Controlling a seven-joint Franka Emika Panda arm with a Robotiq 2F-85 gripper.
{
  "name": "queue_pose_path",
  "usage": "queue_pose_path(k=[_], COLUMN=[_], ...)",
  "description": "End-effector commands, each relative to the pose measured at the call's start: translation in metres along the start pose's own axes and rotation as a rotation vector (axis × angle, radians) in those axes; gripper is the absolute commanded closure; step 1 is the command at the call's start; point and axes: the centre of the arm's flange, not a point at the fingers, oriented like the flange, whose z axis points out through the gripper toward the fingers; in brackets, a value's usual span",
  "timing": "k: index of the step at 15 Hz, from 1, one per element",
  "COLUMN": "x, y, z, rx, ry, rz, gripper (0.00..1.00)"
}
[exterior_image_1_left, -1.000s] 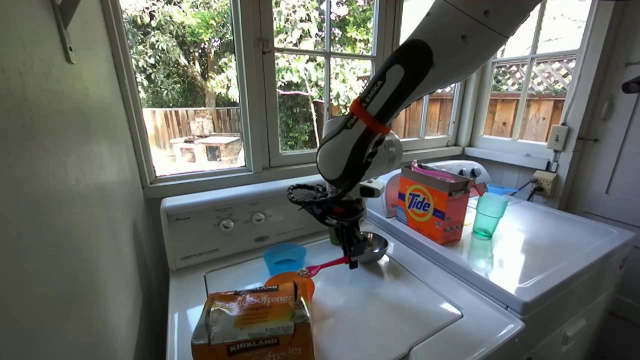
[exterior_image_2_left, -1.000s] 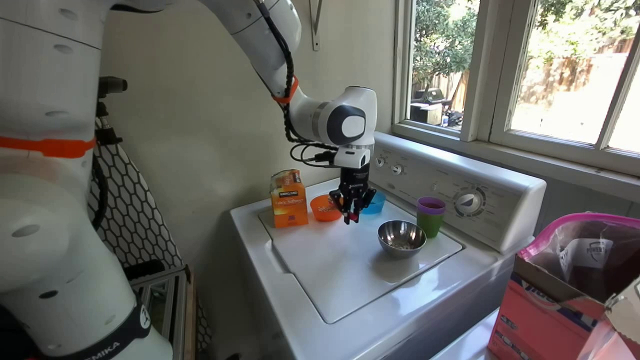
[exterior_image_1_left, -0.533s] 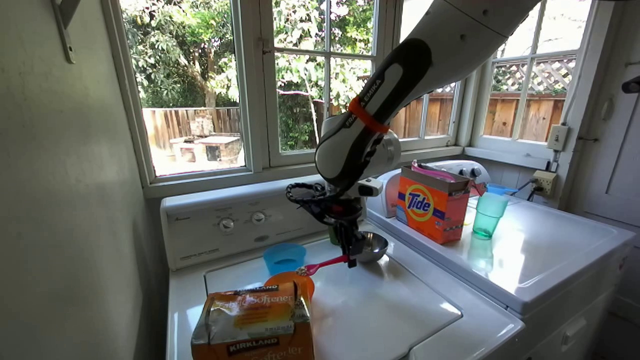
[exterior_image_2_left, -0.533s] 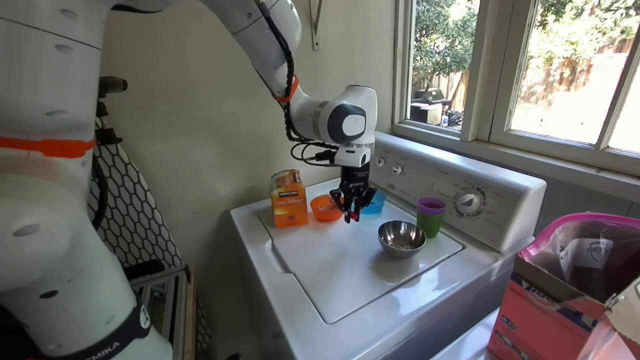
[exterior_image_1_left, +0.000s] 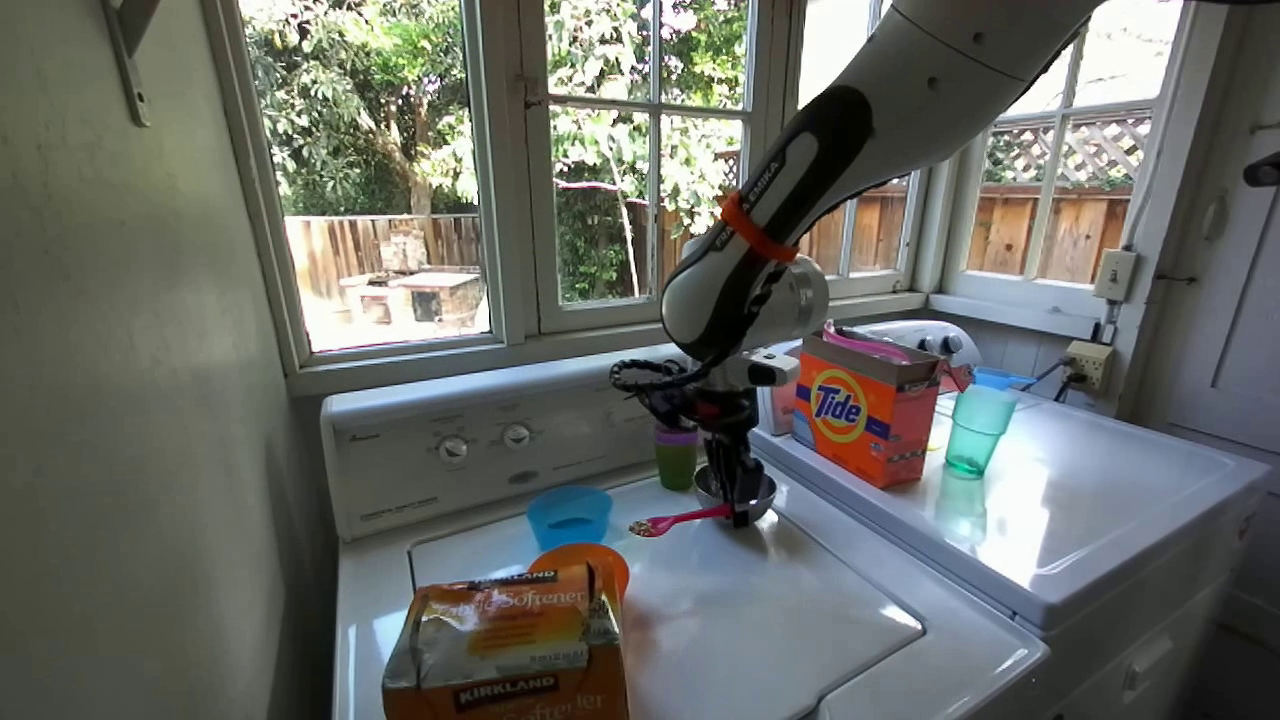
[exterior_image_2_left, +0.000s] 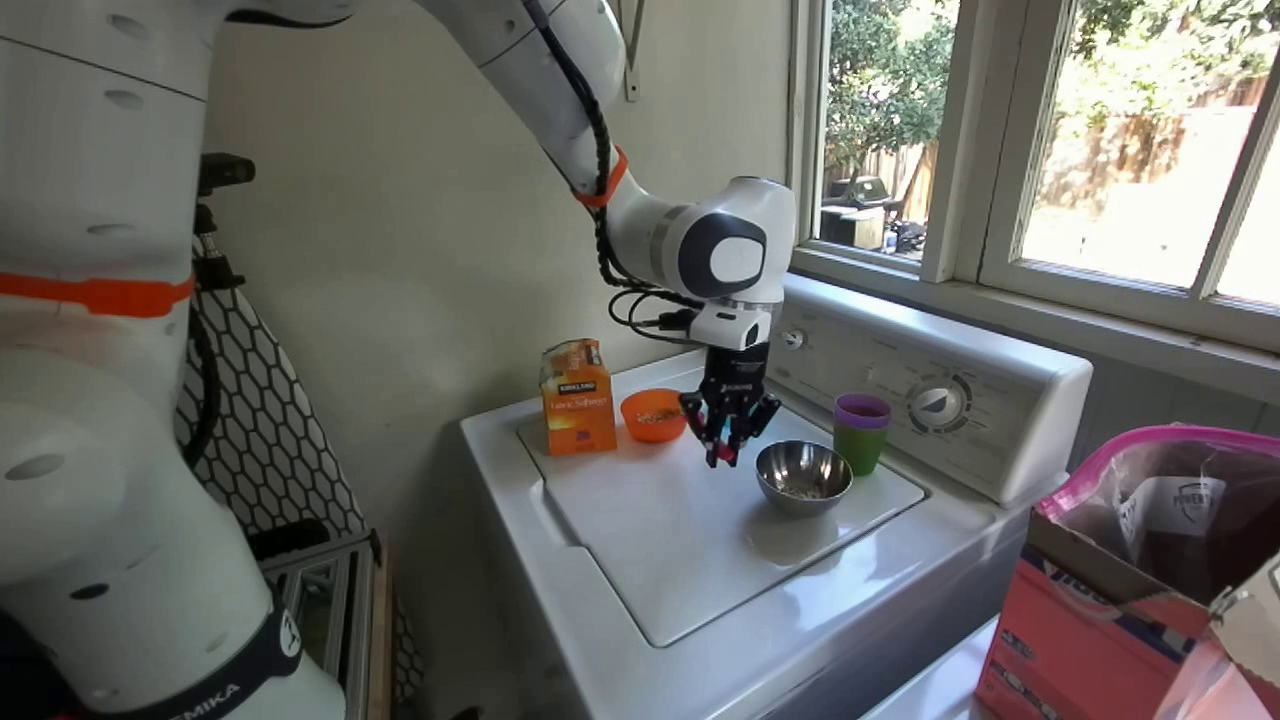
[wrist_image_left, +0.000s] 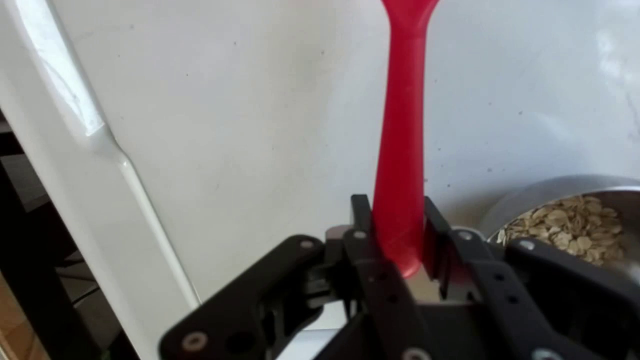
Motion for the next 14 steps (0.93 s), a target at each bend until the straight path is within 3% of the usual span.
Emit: queue_pose_path(k=[1,14], x=[0.025,0.123], y=[-0.007,-0.007], z=[0.004,0.022], rx=[-0.061,-0.178], ry=[-0.037,-0.129], rz=[0.101,0.467], gripper=[0.94,0.94])
